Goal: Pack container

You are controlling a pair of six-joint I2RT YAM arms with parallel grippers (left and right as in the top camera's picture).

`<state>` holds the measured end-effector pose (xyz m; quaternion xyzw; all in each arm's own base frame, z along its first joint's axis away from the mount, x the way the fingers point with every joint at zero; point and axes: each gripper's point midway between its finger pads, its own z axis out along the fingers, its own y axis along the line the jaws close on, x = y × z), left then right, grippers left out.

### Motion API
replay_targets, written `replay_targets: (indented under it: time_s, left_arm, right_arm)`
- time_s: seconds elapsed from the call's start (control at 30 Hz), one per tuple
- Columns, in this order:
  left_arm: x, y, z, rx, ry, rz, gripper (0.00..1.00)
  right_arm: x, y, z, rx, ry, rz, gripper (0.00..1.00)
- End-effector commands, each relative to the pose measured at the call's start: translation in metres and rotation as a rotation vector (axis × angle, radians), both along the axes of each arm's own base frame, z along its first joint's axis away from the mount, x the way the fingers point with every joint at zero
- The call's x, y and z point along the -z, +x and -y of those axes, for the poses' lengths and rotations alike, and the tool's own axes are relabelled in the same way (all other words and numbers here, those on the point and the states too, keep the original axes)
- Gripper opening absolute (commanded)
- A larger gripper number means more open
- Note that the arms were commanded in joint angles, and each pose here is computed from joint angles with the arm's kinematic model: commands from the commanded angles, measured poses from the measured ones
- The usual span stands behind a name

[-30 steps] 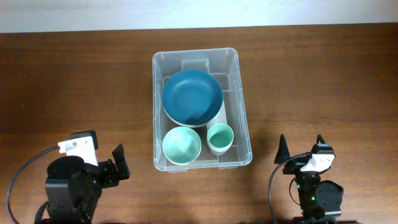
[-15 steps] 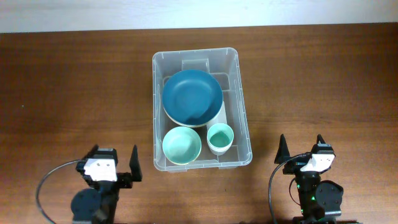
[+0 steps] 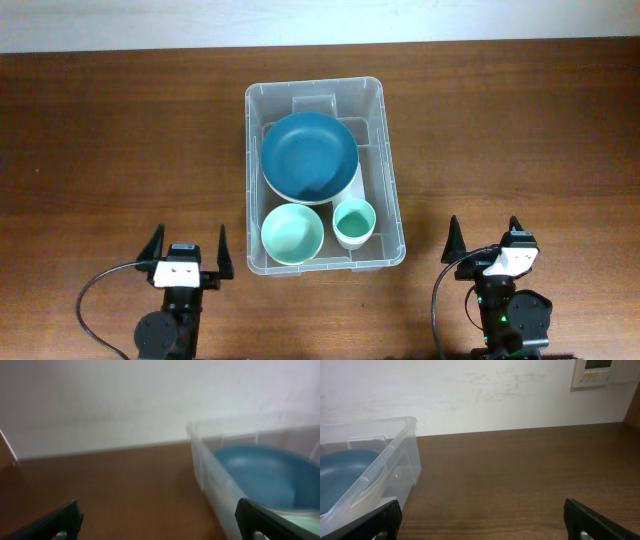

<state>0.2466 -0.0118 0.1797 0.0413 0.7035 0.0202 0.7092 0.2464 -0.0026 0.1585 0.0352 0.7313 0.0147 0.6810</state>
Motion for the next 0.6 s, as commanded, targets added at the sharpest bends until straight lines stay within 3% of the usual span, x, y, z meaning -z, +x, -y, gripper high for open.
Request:
replay_targets:
  time_s: [0.0, 0.57]
  left_arm:
    - [0.023, -0.0011, 0.0032, 0.019, 0.045, -0.082, 1.0]
    - [0.0231, -0.0014, 0.0073, 0.043, 0.044, -0.082, 1.0]
  right_arm:
    - [0.0035, -0.0002, 0.0011, 0.003, -0.007, -0.009, 0.99]
    - [0.0034, -0.0002, 0.0011, 0.003, -0.007, -0.009, 0.99]
